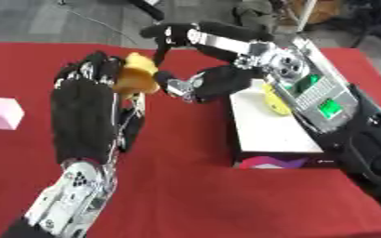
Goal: Pick up the objects with one hand, pass them to the other hand, and then place them into the box on the other side of the table.
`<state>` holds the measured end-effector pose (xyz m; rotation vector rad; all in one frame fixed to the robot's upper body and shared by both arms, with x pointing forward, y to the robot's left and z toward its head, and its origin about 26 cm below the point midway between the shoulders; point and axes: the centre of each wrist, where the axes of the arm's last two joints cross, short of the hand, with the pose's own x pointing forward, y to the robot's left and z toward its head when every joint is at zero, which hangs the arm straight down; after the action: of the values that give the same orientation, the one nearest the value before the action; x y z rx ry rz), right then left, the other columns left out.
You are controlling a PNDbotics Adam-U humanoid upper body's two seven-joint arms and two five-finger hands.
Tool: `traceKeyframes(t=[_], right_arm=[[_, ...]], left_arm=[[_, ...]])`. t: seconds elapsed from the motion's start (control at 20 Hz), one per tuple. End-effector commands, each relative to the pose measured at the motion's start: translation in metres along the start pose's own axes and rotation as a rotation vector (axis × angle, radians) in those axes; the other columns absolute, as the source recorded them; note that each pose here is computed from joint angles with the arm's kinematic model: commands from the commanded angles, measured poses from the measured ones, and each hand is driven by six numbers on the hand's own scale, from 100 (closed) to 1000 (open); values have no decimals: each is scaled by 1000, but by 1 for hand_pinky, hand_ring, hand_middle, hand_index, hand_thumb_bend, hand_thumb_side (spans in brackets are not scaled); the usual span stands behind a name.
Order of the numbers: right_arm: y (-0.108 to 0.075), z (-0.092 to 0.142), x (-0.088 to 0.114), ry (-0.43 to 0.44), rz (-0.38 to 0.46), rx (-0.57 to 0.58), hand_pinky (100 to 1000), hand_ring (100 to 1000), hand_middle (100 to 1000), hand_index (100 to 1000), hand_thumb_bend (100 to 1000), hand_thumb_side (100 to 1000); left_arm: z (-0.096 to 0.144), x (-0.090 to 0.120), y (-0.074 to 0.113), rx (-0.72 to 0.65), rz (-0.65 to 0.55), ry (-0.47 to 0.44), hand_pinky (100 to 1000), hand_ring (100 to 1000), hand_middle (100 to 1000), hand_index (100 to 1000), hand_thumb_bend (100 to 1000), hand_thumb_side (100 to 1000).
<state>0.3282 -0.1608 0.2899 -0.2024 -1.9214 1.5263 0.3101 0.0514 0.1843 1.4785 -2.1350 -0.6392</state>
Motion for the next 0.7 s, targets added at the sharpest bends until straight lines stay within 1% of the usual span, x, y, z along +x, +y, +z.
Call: traceKeyframes(t=[0.05, 0.35, 0.55, 0.7], right_arm=[[-7, 1, 5, -11, 24, -23, 1000, 1000, 851, 1000, 100, 555], [-6, 0, 2, 1, 30, -22, 1000, 1000, 860, 1000, 100, 559], [-5, 0, 1, 6, 49, -34, 1000, 1000, 879, 1000, 100, 507], [-4, -1, -1, 17, 78, -49, 1000, 1000, 886, 1000, 100, 442]], left_arm=[[-3, 6, 3, 28, 10, -8, 523, 397, 301, 451, 100, 129], [-3, 7, 3, 29, 5, -7, 521, 396, 300, 452, 100, 118], [-3, 7, 3, 38, 1, -5, 516, 393, 297, 455, 100, 110], [-2, 7, 3, 53, -1, -7, 513, 390, 292, 462, 100, 100]])
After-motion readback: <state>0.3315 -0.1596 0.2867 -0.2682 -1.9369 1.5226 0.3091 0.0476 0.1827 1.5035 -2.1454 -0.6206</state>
